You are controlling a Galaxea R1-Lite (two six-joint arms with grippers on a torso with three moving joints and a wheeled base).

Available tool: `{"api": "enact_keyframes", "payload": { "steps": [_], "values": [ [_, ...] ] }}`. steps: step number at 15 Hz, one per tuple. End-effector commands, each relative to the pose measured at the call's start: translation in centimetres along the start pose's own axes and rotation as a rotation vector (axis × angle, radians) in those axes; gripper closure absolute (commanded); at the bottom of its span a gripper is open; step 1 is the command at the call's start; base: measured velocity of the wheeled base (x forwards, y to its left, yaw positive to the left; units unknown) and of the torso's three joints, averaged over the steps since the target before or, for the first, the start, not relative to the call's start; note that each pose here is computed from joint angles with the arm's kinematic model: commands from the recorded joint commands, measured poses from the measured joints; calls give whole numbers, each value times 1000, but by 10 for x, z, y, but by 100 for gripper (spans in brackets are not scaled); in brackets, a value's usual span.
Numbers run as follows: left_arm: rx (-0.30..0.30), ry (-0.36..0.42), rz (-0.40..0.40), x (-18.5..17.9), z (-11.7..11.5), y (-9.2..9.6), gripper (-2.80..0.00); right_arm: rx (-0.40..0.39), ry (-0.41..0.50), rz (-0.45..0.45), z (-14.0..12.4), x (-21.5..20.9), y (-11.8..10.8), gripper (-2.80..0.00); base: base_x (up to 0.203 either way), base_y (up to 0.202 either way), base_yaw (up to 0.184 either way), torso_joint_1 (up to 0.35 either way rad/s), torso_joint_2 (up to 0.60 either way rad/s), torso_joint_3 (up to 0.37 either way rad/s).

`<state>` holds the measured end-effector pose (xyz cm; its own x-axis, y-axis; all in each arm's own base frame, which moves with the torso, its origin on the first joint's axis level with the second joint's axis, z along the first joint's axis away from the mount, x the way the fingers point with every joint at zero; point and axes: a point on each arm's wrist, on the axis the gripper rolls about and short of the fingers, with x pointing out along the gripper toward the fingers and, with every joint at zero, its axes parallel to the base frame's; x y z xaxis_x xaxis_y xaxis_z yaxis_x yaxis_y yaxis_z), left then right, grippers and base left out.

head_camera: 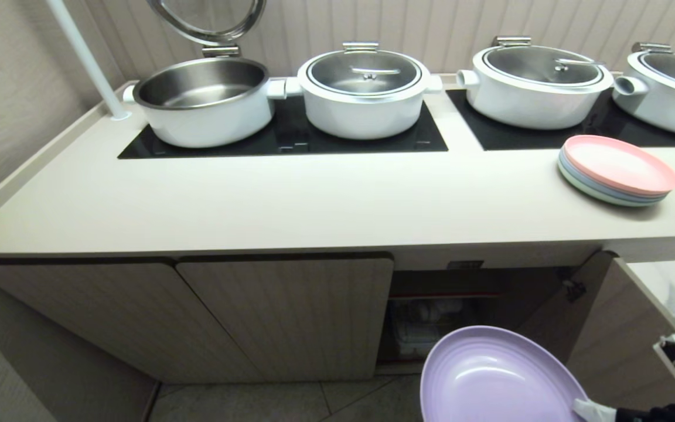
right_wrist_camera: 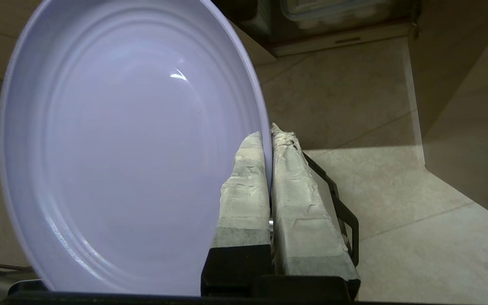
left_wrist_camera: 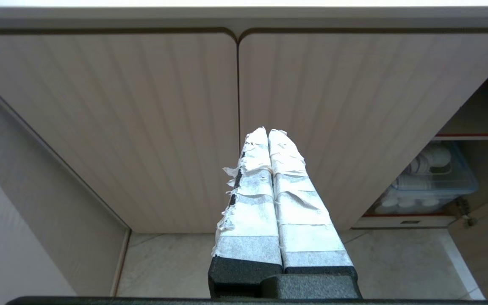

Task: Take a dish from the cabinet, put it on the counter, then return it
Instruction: Place it on the table

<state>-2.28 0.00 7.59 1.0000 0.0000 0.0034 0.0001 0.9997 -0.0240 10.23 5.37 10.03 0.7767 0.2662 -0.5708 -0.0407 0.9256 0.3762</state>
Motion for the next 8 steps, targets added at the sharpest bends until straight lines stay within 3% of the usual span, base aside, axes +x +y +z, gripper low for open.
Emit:
{"api": "enact_keyframes", "payload": {
  "steps": [1,8],
  "values": [
    [-1,-1,0,0,0,0,0,4,-5,2,3,2,2,0,0,0,0,164,-341,-186],
    [-1,-1,0,0,0,0,0,7,-7,2,6,4,4,0,0,0,0,158,-323,-164]
  ]
}}
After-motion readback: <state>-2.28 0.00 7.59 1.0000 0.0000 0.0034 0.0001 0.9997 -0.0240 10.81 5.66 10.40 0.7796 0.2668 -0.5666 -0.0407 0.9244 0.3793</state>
